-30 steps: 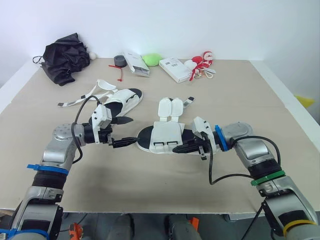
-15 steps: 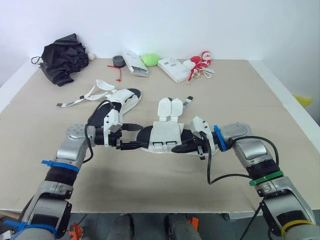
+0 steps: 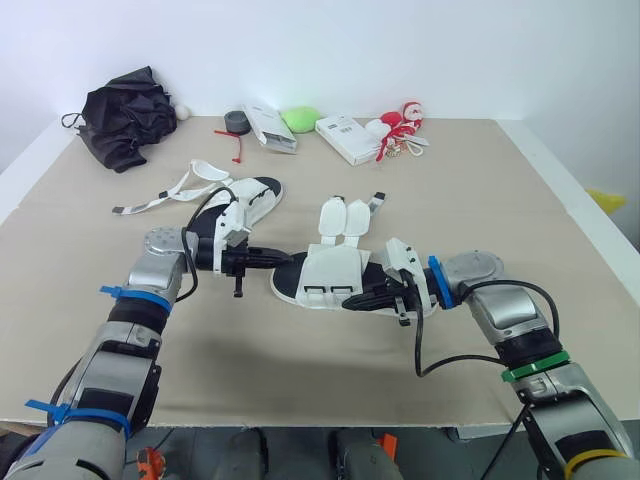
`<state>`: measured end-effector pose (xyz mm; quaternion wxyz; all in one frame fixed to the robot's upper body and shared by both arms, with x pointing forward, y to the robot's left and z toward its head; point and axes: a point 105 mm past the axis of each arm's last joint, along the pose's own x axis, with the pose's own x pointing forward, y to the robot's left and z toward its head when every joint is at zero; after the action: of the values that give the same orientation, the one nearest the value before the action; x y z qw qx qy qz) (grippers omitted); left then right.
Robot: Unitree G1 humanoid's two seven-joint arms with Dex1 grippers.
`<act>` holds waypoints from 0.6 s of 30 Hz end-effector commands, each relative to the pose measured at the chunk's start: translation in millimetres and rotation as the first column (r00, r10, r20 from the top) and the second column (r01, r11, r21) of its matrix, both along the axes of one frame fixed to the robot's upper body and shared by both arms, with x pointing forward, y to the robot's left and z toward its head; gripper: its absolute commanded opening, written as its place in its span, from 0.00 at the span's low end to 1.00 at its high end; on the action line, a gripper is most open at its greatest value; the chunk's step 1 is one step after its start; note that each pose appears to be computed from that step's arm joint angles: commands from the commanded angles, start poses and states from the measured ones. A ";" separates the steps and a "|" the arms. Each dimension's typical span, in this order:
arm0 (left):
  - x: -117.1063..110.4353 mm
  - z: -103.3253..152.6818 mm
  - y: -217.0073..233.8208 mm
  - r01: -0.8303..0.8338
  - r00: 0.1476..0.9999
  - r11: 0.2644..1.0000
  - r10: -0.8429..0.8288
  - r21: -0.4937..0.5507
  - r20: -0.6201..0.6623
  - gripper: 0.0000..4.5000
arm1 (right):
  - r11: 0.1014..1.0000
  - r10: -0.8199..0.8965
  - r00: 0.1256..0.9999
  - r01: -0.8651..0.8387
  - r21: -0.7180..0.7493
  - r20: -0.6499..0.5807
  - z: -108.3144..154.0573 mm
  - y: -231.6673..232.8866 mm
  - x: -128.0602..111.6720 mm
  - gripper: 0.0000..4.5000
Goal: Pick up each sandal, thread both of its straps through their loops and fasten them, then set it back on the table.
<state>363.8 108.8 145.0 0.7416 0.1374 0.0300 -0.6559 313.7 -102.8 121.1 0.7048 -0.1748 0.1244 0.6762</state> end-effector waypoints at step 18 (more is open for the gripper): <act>4.0 -16.1 -14.7 0.071 0.982 0.983 -0.098 0.167 0.159 0.01 | 1.000 0.006 1.000 -0.007 -0.027 -0.014 -2.6 -4.5 -8.7 0.00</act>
<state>366.0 92.8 126.7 0.7002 0.2464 0.0169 -0.6699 310.4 -102.2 121.8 0.7087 -0.1747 0.1241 0.6722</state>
